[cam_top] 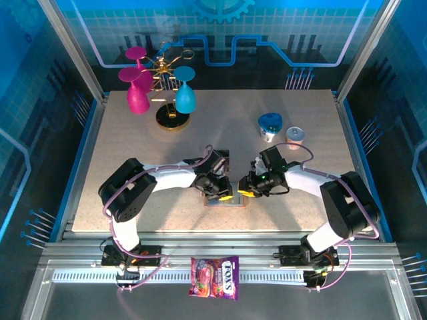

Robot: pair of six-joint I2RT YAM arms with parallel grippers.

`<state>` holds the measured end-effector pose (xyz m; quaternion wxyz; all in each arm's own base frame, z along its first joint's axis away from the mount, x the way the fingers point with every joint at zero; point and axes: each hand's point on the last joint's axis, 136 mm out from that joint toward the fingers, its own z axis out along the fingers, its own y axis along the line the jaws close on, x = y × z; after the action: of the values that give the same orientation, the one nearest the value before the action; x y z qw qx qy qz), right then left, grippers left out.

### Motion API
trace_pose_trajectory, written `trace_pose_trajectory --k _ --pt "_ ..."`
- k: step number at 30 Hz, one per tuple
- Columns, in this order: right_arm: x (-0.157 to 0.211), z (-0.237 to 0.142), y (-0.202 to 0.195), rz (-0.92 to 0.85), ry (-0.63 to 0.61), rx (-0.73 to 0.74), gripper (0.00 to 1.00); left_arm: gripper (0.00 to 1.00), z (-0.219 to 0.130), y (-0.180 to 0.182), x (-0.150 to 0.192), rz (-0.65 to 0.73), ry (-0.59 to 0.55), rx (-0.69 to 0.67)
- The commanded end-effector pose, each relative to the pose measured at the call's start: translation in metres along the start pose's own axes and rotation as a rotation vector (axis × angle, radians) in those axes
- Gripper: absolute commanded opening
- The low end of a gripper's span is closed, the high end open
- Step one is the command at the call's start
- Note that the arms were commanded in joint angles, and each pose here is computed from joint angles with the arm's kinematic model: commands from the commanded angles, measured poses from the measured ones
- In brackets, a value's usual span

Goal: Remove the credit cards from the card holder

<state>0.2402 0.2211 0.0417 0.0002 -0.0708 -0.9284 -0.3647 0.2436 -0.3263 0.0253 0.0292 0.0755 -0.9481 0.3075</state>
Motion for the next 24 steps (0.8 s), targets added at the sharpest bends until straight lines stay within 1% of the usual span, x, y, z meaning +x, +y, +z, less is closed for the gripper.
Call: trace_pose_trajectory --k 1,18,24 --pt "-0.004 0.005 0.009 -0.014 0.004 -0.013 0.29 0.14 -0.008 0.003 -0.001 -0.017 -0.027 0.000" --pt "0.002 0.019 0.003 -0.007 0.044 -0.001 0.30 0.13 -0.014 0.007 -0.005 -0.033 -0.057 0.010" --pt "0.003 0.019 0.005 -0.012 0.043 -0.007 0.27 0.12 -0.013 0.009 -0.004 -0.038 -0.056 0.009"
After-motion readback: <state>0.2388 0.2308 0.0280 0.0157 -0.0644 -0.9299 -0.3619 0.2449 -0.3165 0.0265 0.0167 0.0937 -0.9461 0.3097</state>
